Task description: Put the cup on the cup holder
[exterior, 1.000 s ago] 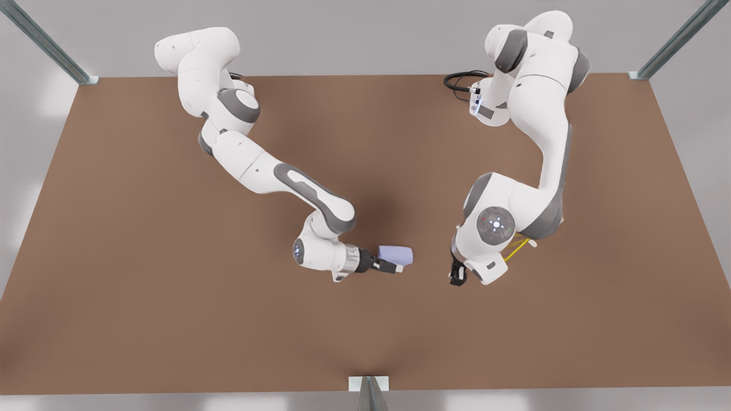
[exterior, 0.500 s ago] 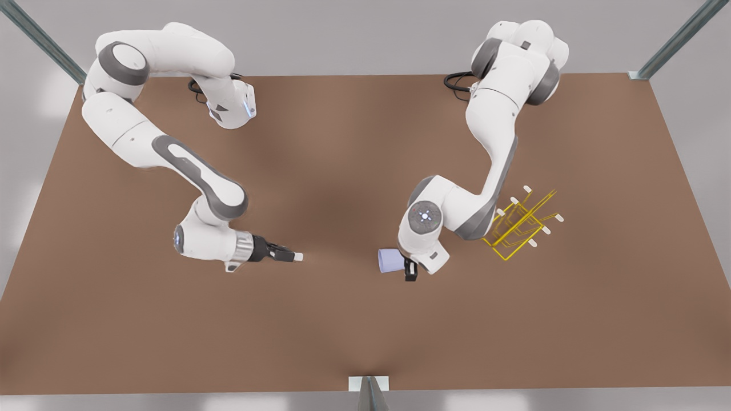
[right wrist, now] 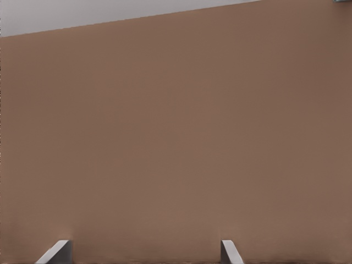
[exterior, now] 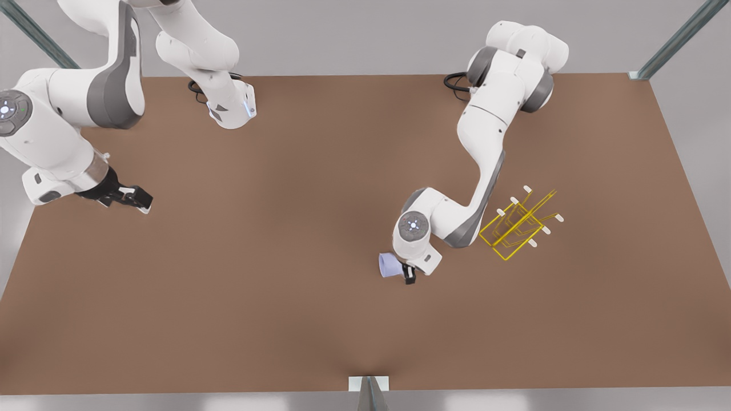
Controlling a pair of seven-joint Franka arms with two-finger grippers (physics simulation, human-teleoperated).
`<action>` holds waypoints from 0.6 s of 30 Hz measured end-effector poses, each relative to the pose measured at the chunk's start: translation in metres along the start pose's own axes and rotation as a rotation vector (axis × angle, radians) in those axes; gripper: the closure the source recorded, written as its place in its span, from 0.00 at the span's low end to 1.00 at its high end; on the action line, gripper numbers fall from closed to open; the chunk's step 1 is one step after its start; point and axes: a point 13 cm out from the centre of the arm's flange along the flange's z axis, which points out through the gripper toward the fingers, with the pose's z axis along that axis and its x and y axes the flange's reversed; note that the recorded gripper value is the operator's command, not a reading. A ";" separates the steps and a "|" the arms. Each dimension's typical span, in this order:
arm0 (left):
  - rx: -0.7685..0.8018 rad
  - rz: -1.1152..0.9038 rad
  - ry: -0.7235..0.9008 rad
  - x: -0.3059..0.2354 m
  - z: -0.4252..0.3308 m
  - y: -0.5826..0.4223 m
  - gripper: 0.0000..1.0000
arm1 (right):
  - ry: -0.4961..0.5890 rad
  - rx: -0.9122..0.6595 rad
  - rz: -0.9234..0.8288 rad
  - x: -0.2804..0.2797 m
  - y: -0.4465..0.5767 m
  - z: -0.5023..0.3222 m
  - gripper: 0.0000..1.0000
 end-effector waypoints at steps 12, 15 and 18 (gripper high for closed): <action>0.028 -0.036 -0.015 0.022 0.030 0.018 0.00 | 0.138 -0.058 -0.190 0.018 0.046 0.024 0.00; 0.033 -0.035 -0.023 0.025 0.038 0.021 0.00 | 0.141 -0.061 -0.203 0.015 0.044 0.030 0.00; 0.032 -0.053 -0.030 0.018 0.047 0.017 0.00 | 0.137 -0.064 -0.221 0.014 0.045 0.030 0.00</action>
